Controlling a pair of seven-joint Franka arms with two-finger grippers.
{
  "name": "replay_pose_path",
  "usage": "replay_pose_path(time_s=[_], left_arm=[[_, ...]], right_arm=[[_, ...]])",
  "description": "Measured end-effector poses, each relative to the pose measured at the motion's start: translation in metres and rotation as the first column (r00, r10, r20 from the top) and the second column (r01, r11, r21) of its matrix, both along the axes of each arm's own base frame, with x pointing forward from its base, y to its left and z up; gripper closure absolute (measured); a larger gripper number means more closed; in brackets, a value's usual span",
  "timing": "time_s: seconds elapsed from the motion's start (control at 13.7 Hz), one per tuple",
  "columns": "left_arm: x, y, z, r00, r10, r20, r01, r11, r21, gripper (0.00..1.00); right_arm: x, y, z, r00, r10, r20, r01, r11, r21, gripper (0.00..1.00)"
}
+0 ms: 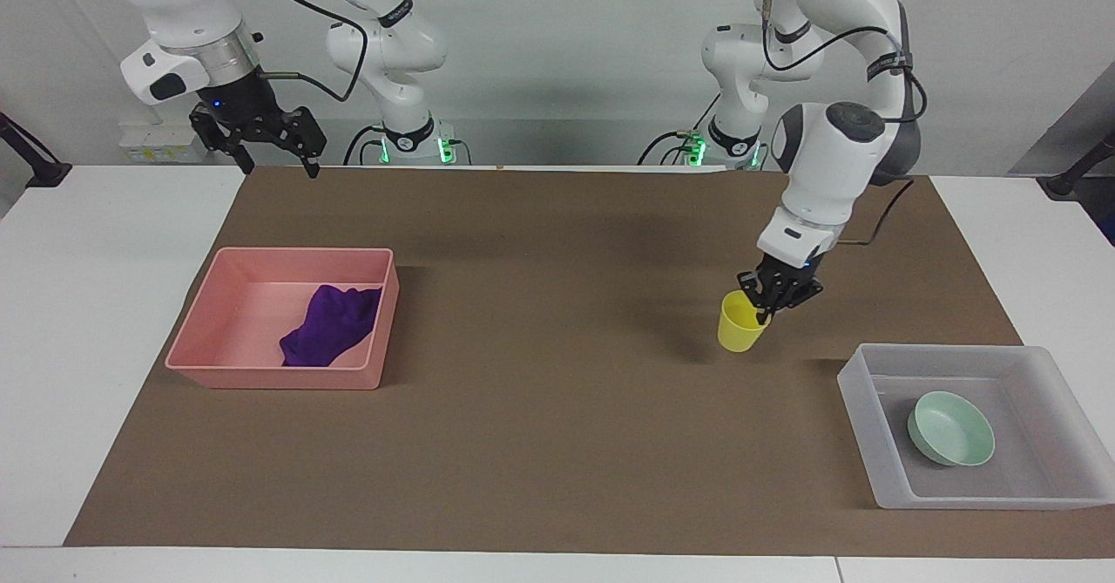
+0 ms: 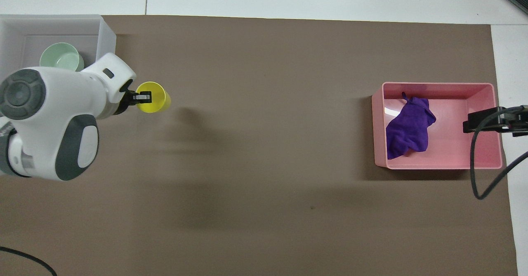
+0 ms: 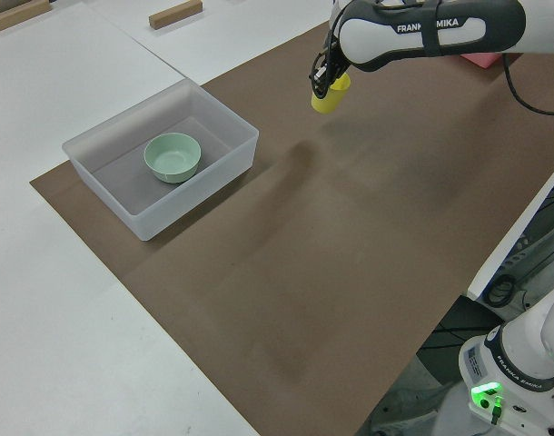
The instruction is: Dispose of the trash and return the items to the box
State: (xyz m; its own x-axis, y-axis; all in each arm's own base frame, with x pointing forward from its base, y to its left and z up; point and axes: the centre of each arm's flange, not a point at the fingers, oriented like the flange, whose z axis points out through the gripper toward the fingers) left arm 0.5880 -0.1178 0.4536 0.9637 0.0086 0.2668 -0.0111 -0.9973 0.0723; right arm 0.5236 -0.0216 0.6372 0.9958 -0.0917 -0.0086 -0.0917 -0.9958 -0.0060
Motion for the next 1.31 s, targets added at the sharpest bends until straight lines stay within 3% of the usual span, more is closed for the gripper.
replay_pose_path(time_s=[0.22, 0.66, 1.02, 1.31], left_arm=[[0.024, 0.054, 0.025, 0.997, 0.060, 0.049, -0.060, 0.998, 0.001, 0.97], [0.065, 0.186, 0.035, 0.988, 0.140, 0.072, -0.142, 0.989, 0.032, 0.97], [0.108, 0.238, 0.015, 0.980, 0.193, 0.044, -0.194, 0.981, 0.016, 0.97], [0.134, 0.265, -0.034, 0.978, 0.209, 0.009, -0.209, 0.978, 0.014, 0.97]], right_arm=[[0.000, 0.000, 0.000, 1.000, 0.000, 0.000, 0.000, 1.000, 0.000, 0.00], [0.000, 0.000, 0.000, 1.000, 0.000, 0.000, 0.000, 1.000, 0.000, 0.00], [0.000, 0.008, 0.000, 1.000, 0.013, 0.001, -0.013, 1.000, -0.001, 0.00], [0.000, 0.008, 0.000, 1.000, 0.014, 0.001, -0.014, 1.000, -0.001, 0.00]])
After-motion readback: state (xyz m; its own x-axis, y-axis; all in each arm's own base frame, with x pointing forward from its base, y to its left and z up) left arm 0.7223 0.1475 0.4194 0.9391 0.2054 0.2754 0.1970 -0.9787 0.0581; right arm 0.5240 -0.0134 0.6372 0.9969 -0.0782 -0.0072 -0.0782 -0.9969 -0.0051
